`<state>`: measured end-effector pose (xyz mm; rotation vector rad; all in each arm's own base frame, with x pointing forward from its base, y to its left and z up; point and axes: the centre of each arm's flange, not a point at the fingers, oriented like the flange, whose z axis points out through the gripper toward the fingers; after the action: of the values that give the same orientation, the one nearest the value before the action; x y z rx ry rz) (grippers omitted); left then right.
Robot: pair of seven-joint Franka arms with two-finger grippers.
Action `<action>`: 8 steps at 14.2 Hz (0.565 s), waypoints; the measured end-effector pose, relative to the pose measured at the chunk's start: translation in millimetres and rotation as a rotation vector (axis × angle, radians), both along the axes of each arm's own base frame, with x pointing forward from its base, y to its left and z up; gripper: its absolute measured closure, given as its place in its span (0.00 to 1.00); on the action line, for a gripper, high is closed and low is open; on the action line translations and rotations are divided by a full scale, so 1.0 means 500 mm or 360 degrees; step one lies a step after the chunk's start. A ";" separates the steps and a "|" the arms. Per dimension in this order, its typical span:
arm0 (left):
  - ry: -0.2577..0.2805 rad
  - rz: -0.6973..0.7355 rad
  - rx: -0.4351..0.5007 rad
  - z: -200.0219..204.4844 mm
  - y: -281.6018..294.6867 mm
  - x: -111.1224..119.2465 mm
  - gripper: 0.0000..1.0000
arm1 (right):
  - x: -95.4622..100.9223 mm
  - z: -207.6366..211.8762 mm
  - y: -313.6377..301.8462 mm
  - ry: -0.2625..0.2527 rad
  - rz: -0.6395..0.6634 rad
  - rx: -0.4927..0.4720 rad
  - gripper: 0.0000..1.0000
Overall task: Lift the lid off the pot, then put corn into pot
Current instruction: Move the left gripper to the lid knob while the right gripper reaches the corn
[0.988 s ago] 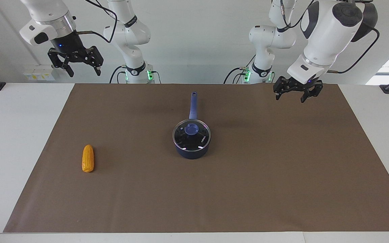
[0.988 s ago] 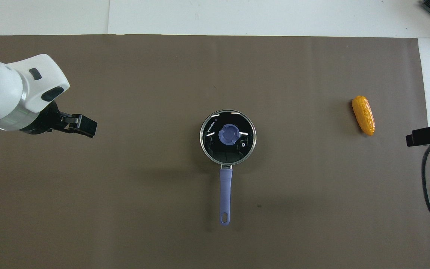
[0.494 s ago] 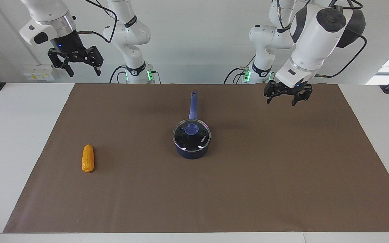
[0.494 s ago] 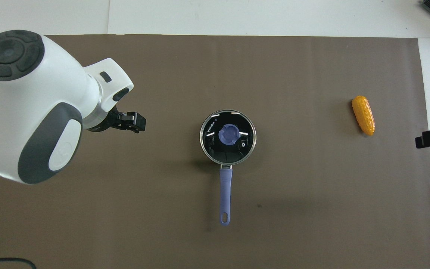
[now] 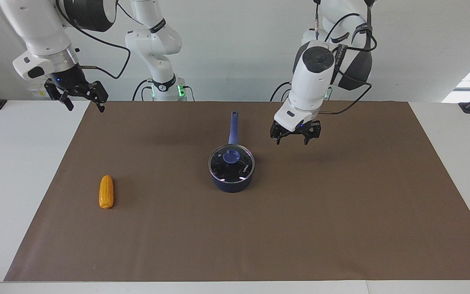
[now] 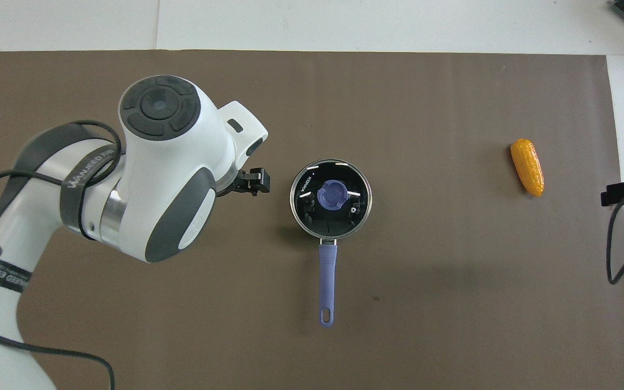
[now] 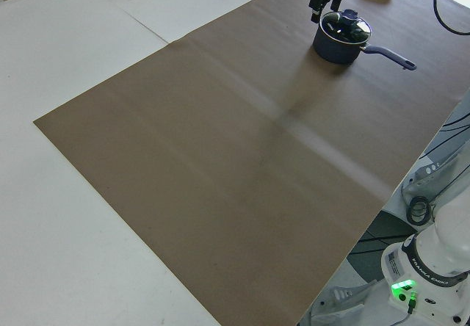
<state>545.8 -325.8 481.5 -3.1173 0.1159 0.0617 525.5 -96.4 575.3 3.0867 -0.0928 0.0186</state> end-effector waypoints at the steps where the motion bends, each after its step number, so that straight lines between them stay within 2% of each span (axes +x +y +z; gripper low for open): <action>1: -0.0005 0.0016 0.0002 -0.011 -0.032 -0.005 0.00 | 0.007 -0.033 -0.016 -0.0005 -0.0010 -0.0003 0.00; 6: -0.0047 0.0104 -0.0004 -0.041 -0.183 -0.032 0.00 | 0.109 -0.207 -0.052 -0.0121 -0.0017 -0.0047 0.00; 8: -0.0065 0.0126 -0.0015 -0.044 -0.223 -0.035 0.00 | 0.152 -0.272 -0.061 -0.0202 -0.0009 -0.0071 0.00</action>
<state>528.1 -437.4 459.5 -3.1293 -0.0077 -0.0008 601.3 -127.1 439.1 3.0380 -0.1047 0.2137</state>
